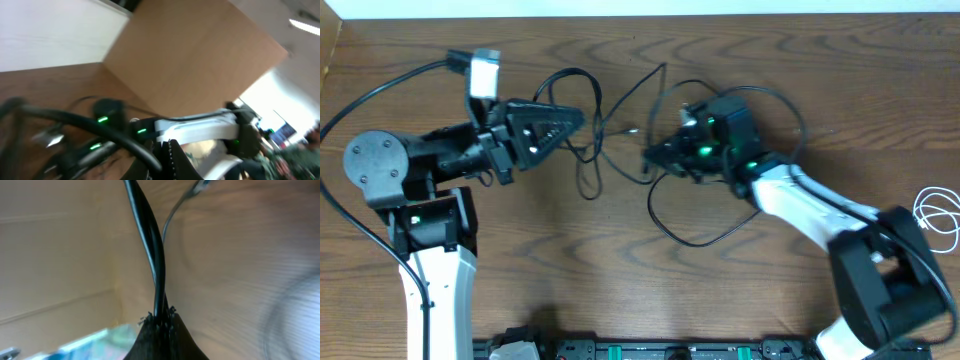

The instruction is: Untangle cables

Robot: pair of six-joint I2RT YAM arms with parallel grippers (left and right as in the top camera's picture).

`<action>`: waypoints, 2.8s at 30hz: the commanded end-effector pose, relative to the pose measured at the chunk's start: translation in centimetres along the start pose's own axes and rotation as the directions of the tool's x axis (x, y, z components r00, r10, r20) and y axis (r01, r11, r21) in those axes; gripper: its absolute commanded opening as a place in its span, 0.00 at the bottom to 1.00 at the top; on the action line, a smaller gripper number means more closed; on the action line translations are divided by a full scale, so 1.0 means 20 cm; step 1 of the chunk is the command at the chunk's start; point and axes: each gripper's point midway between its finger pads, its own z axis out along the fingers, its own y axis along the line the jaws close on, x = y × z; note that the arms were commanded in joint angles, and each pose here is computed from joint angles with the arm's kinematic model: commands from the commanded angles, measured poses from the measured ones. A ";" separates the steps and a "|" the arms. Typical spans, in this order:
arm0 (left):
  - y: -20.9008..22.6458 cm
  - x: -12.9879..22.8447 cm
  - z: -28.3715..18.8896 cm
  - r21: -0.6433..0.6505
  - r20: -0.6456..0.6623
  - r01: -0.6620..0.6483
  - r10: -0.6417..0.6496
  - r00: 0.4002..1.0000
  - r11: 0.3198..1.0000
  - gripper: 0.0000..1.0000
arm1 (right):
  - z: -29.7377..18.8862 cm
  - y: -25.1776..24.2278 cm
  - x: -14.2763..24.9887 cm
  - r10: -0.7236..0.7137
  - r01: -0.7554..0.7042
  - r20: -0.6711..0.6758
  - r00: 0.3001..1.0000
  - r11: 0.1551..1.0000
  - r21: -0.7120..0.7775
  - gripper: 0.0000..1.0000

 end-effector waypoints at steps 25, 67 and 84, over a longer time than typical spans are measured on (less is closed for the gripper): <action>0.53 -0.28 -0.57 -0.317 0.426 0.243 -0.092 0.900 0.917 0.08 | -1.07 -0.46 -0.30 -0.228 0.025 0.323 0.919 0.849 0.527 0.53; 0.53 0.07 -0.04 -0.067 0.036 0.134 -0.131 0.991 0.989 0.24 | -0.12 0.15 0.02 -0.584 0.585 0.033 0.811 0.810 -0.037 0.01; 0.51 0.09 -0.02 -0.045 0.010 0.134 -0.133 0.991 0.990 0.75 | -0.74 0.76 0.28 -0.832 0.884 0.308 0.461 0.460 -0.082 0.01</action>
